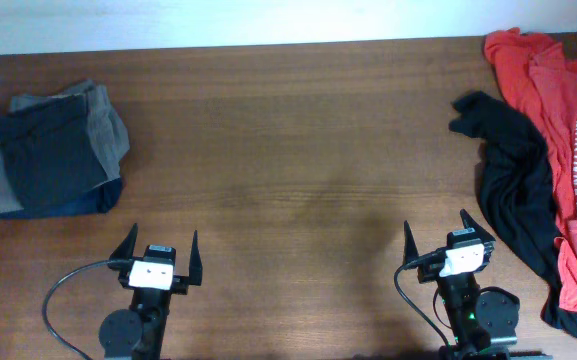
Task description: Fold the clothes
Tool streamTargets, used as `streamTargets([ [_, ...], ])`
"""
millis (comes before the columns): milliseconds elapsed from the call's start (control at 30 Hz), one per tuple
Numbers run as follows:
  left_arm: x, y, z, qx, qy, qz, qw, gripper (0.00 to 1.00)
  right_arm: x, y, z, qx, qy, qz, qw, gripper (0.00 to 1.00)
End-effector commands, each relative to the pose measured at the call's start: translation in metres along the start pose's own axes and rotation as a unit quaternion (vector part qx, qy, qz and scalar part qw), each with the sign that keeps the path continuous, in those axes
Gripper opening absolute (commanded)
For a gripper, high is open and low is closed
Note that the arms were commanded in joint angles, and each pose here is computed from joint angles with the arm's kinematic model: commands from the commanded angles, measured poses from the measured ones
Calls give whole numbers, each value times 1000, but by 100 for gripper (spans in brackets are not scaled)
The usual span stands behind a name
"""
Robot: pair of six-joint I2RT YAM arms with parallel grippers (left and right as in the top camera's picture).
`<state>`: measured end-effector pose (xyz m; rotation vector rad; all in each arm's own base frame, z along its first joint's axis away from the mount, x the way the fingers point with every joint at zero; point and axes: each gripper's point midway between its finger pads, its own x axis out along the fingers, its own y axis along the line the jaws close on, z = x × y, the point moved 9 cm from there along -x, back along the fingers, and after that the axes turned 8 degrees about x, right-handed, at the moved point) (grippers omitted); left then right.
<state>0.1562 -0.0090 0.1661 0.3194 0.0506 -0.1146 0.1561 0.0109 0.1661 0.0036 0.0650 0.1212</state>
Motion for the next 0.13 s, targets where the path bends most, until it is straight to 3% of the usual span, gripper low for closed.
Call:
streamTargets([
  [0,1,-2,-2,2,2,-10,1000,99,0,0,-1,-3,1,4,1000,99],
  [100,1,-2,-2,2,2,-10,1000,99,0,0,-1,-3,1,4,1000,99],
])
